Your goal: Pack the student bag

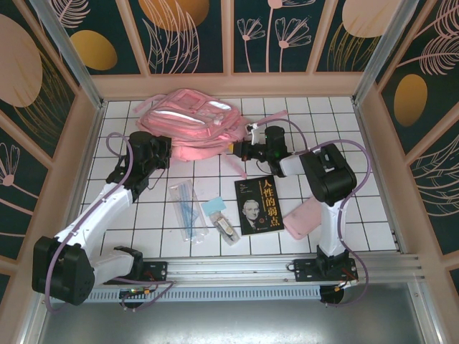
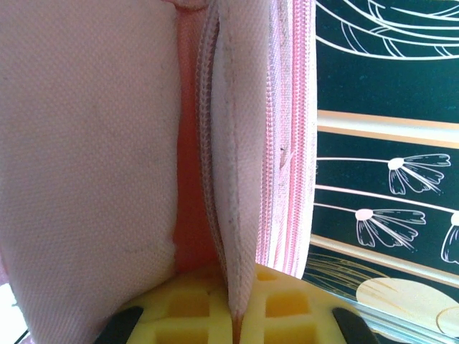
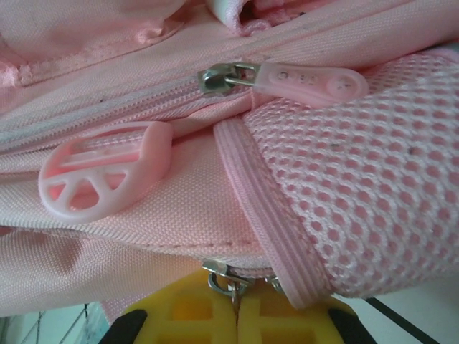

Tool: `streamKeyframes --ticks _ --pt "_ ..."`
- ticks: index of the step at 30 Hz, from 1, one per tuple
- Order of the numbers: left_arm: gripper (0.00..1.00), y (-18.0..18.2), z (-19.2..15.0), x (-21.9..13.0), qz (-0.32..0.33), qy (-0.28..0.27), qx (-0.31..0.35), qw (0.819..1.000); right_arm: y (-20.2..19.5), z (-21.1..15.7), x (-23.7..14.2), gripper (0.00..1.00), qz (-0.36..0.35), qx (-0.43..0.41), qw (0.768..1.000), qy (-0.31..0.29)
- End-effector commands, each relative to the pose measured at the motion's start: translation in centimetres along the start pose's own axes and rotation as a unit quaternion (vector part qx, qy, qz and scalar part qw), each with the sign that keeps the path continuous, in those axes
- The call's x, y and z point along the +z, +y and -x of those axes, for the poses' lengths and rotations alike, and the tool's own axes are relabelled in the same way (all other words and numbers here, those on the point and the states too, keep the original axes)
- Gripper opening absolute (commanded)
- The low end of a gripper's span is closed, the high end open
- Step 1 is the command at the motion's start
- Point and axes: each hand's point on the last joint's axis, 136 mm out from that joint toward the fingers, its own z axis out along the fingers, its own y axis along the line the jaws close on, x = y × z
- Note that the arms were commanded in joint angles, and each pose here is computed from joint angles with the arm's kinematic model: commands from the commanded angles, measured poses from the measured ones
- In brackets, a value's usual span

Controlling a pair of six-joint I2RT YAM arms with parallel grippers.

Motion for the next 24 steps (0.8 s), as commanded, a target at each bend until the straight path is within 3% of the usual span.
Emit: streamKeyframes --ticks 1,9,15,20,24 --pt "0.00 -2.8 -0.3 -0.4 -0.067 -0.004 0.029 0.997 1.9 2.5 -1.4 0.00 0.005 -0.006 1.000 -0.015" --pt "0.00 2.4 -1.7 3.3 -0.032 -0.009 0.080 0.996 6.0 1.1 -2.6 0.00 0.000 0.025 0.997 0.074" --pt "0.00 2.1 -3.6 4.9 -0.033 0.009 0.110 0.993 9.4 -1.2 -1.5 0.00 0.003 0.004 0.988 0.153" --pt "0.00 0.9 -1.3 4.6 -0.031 -0.061 0.148 0.987 8.8 -2.7 -3.3 0.00 -0.042 -0.003 0.983 0.181" --pt "0.00 1.4 -3.0 6.2 -0.044 -0.019 0.119 0.992 11.1 -3.0 -2.1 0.00 -0.010 -0.004 0.980 0.197"
